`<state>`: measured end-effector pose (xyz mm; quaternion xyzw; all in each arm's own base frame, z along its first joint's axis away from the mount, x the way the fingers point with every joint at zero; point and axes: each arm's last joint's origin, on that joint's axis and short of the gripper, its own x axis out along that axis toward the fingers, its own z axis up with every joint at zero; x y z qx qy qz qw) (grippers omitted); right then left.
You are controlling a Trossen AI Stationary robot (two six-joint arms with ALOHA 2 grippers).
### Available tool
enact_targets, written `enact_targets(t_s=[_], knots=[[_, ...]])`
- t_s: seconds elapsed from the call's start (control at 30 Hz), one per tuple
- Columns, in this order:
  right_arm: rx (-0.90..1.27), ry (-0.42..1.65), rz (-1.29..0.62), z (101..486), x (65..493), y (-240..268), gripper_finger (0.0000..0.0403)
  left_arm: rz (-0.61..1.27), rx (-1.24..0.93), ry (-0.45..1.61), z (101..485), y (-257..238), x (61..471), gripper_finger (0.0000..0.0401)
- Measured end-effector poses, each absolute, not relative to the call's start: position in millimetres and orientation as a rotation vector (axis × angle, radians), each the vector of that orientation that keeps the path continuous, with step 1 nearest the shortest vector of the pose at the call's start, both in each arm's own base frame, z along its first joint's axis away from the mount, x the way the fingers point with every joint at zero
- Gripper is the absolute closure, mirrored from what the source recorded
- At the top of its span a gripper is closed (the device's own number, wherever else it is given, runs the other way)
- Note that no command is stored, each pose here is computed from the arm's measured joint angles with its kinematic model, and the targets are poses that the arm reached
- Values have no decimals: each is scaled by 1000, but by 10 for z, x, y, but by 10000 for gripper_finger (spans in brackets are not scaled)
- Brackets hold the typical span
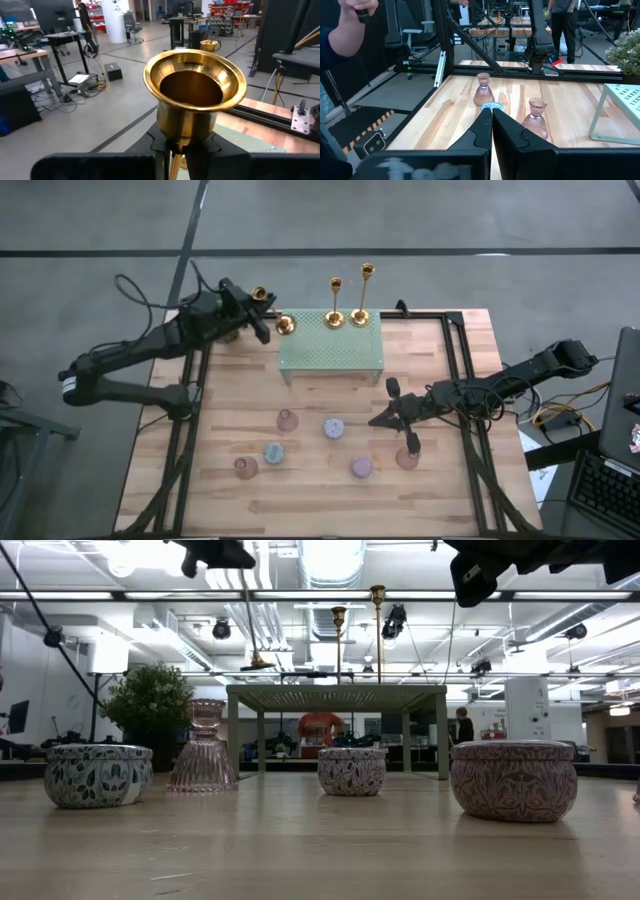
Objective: Stock candles and vases on shelf
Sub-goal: Align the gold candle holder with the other gold candle holders on the shelf
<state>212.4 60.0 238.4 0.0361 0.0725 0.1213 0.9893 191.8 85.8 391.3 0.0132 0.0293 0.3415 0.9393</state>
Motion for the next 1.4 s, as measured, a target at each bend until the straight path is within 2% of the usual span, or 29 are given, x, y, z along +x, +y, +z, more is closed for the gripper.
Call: enact_targets(t_s=[0.73, 1.03, 1.4], knots=[[72, 149, 243, 2376, 2122, 599, 394, 662, -63, 126, 3802, 1462, 2547, 364], [72, 150, 243, 2371, 2121, 598, 394, 727, -124, 195, 3783, 1720, 2594, 364], [71, 154, 242, 2357, 2117, 597, 394, 701, -145, 246, 3839, 1798, 2678, 364]])
